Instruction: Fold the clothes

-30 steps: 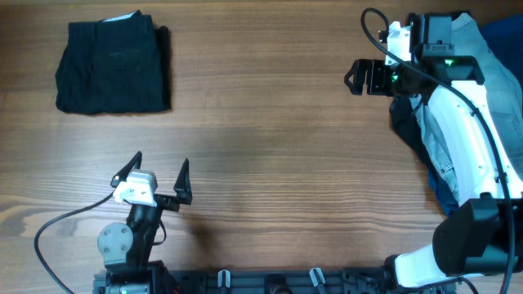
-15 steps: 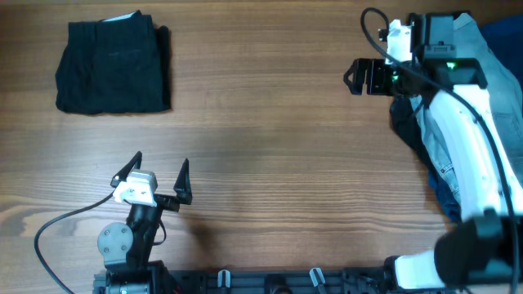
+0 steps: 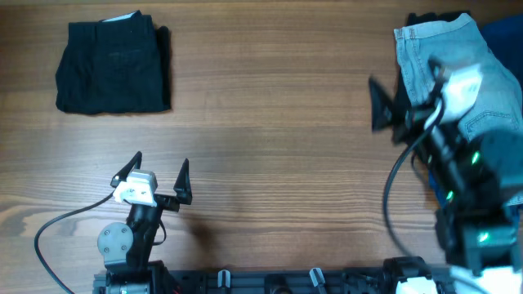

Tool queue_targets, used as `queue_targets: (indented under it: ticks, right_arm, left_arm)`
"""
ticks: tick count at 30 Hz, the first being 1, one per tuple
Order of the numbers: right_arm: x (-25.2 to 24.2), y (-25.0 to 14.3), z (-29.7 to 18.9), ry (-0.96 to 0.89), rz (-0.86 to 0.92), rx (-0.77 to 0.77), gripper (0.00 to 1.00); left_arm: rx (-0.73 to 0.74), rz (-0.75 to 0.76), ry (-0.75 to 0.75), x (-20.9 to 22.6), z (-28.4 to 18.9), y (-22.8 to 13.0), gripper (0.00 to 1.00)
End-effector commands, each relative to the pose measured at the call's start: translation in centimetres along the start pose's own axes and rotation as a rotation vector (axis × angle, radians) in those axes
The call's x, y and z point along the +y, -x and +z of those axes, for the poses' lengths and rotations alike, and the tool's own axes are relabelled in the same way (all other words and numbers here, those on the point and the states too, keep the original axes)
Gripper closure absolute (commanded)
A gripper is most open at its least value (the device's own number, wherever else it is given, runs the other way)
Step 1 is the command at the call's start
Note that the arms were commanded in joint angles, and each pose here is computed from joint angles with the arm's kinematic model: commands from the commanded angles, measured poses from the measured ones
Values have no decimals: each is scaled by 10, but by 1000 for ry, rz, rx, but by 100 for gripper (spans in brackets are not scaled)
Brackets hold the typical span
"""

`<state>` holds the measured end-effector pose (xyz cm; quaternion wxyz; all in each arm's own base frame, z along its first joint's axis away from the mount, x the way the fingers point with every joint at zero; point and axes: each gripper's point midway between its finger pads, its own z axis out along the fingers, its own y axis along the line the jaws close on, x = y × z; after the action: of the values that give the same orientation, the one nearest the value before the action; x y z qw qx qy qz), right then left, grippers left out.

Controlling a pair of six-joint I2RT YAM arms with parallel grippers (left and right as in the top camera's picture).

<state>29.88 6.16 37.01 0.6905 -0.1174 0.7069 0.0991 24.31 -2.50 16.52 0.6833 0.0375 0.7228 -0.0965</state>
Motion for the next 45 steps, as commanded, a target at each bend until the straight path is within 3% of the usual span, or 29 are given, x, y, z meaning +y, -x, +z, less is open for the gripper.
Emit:
queue_targets:
  ticks: [1,5,10,19,45]
  right_arm:
    - [7,-56,-20,9,-30,-20,0]
    - [11,-113,-38,6,-33,-38,0]
    - [17,-155,-50,15,-38,-53,0]
    - [19,-177,-56,17,-48,-89,0]
    - [18,-235,-44,29,20,140,0]
  left_arm:
    - [-2,-3,14,3,0,-2,0]
    - [-2,-3,14,3,0,-2,0]
    - [-2,-3,14,3,0,-2,0]
    - [-2,-3,14,3,0,-2,0]
    - [-2,-3,14,3,0,-2,0]
